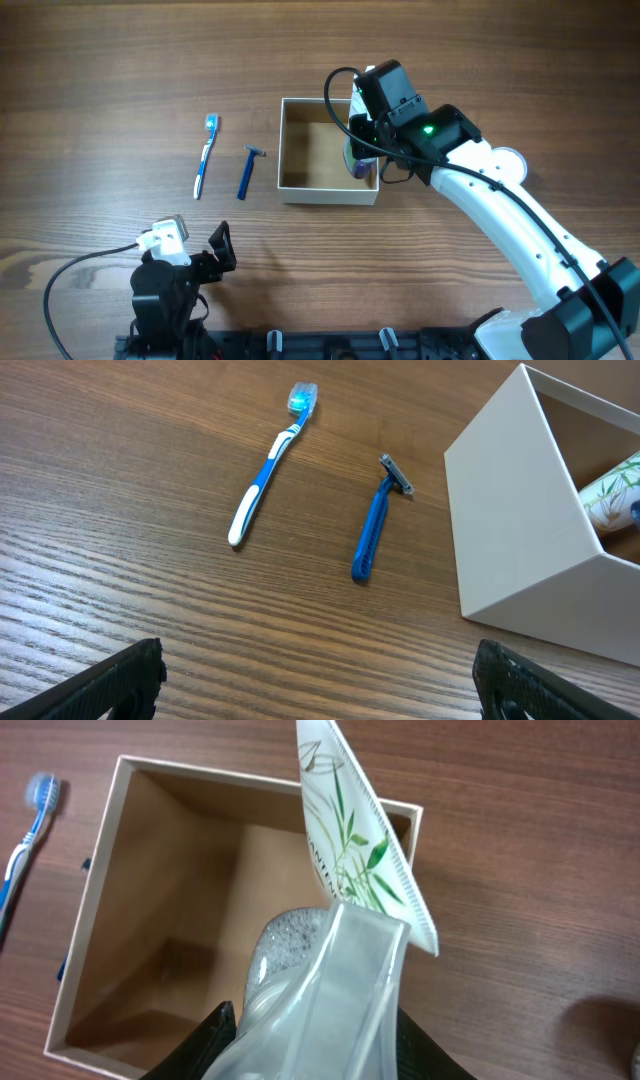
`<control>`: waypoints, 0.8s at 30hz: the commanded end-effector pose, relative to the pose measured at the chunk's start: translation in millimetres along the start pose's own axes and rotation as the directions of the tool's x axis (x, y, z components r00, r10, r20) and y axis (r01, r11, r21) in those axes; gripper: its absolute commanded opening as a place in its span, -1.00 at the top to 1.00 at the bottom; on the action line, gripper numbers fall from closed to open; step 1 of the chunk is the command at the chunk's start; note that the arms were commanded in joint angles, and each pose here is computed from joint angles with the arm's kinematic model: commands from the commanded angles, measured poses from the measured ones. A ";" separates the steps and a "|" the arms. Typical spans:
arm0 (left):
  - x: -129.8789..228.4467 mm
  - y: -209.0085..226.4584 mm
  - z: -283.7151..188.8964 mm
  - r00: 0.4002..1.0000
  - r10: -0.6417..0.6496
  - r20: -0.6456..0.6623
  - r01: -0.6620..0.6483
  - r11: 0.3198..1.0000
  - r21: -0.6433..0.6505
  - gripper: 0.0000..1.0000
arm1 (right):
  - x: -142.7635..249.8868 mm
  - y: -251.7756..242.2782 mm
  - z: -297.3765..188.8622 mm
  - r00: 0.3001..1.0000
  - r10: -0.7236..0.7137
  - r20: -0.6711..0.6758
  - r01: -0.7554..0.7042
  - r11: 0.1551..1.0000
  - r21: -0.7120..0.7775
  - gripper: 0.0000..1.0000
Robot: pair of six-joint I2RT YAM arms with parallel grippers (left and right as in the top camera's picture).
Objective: Pack container
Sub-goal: 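Carry the soap bottle with the right gripper into the box and release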
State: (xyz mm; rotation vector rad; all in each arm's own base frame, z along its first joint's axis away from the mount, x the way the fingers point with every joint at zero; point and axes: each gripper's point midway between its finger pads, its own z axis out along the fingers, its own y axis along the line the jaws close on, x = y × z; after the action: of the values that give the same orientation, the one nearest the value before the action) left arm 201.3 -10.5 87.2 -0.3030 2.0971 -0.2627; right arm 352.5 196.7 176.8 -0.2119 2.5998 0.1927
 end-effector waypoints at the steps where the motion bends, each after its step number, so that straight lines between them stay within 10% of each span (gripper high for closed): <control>1: -0.4 -2.8 -0.2 1.000 0.006 0.004 -0.006 1.000 0.015 -1.00 | 4.0 -4.8 13.2 0.999 0.041 0.010 -0.041 0.999 0.031 0.81; 8: -0.4 -2.8 -0.2 1.000 0.006 0.004 -0.006 1.000 0.015 -0.99 | 21.8 -11.9 37.6 0.994 0.105 0.002 -0.105 0.993 0.054 0.71; 24: -0.4 -2.8 -0.2 1.000 0.006 0.004 -0.006 1.000 0.015 -1.00 | -6.1 -12.7 -33.5 0.980 0.102 0.171 -0.102 0.995 -0.012 -0.33</control>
State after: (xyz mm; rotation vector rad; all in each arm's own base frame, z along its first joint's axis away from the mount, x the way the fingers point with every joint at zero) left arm 201.3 -10.5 87.2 -0.3030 2.0971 -0.2627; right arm 347.7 187.0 154.0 -0.0898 2.5739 0.1983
